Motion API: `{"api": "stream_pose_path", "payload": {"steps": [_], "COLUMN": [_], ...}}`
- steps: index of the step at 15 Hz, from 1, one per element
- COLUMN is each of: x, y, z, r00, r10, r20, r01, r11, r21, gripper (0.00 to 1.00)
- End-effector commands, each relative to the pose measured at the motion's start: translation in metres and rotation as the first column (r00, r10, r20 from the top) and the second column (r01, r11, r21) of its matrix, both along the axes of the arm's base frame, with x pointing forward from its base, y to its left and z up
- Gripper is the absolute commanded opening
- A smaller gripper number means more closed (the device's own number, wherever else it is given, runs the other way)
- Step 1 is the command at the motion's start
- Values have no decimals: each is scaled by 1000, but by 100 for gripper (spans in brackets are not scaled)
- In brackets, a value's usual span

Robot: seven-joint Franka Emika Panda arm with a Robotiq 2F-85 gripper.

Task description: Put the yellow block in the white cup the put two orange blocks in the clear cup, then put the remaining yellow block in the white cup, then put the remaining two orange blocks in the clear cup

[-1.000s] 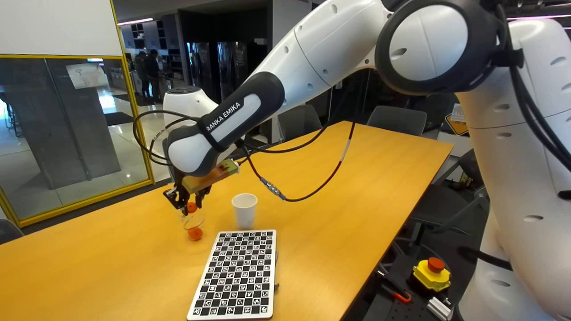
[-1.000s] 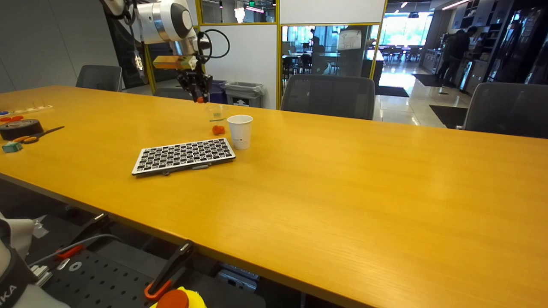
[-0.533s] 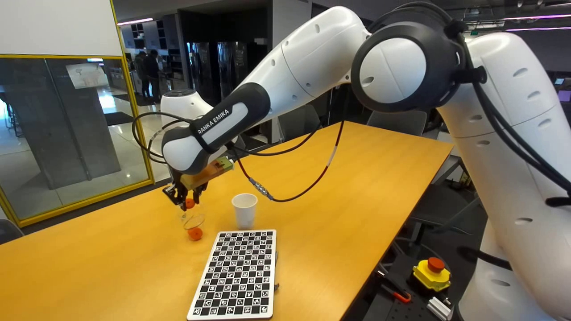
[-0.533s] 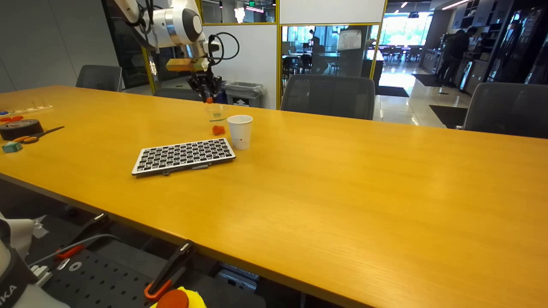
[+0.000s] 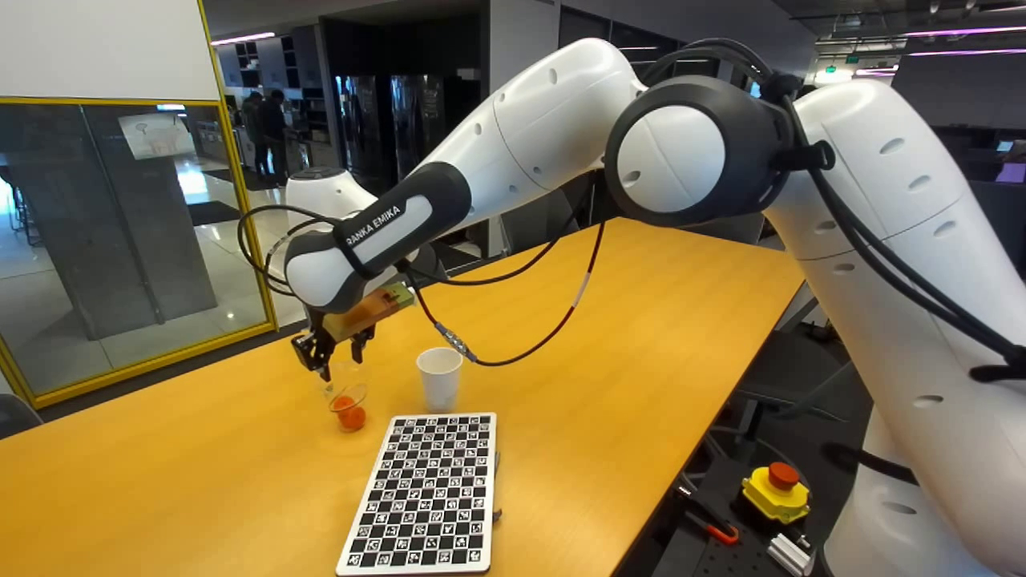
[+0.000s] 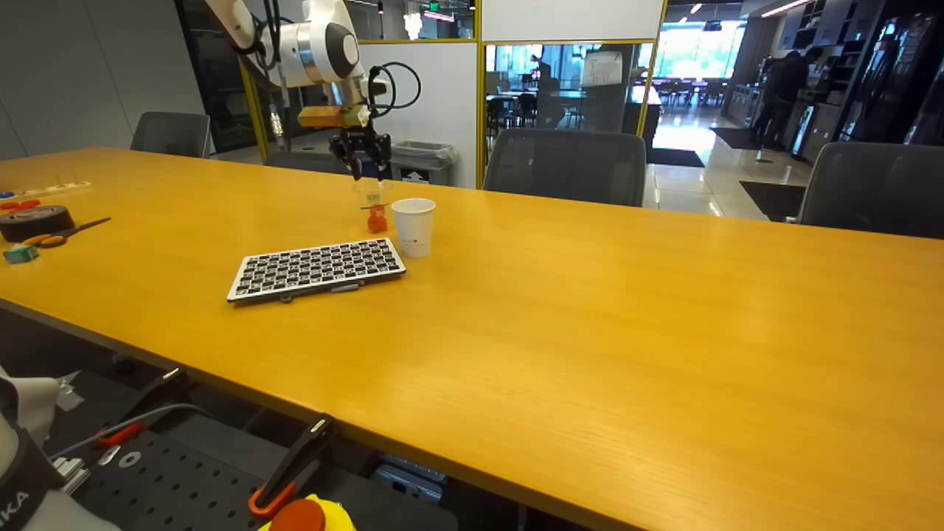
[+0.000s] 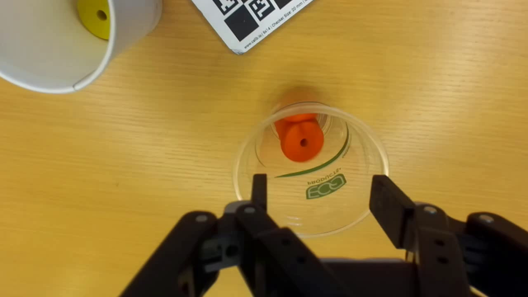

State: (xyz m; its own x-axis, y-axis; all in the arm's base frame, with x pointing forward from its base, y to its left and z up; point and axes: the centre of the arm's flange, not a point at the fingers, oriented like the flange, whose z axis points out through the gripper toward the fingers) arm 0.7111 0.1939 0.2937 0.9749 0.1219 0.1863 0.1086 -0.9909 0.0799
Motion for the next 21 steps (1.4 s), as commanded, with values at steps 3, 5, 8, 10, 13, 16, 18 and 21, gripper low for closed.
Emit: {"api": "stream_pose_path", "payload": {"steps": [3,5,8,10,13,16,18,21], "x": [11,1,-27,-54,-102,-138,-165,-207], "y": [0,-3,-12,-22,-42,-59,-71,-89], "z": [13,18,27,35,45,53,56,62], "r00": [1000,999,994,989,980,967,959,951], "r10": [-3,-16,-14,-7,39,97,127,157], "r20": [-20,-43,-107,-146,-197,-234,-253,-268], "r01": [3,16,12,4,-41,-93,-118,-143], "r11": [1000,1000,1000,1000,999,995,992,987], "r21": [-1,-11,-21,-21,-6,32,51,69], "gripper": [100,100,100,100,100,100,100,100]}}
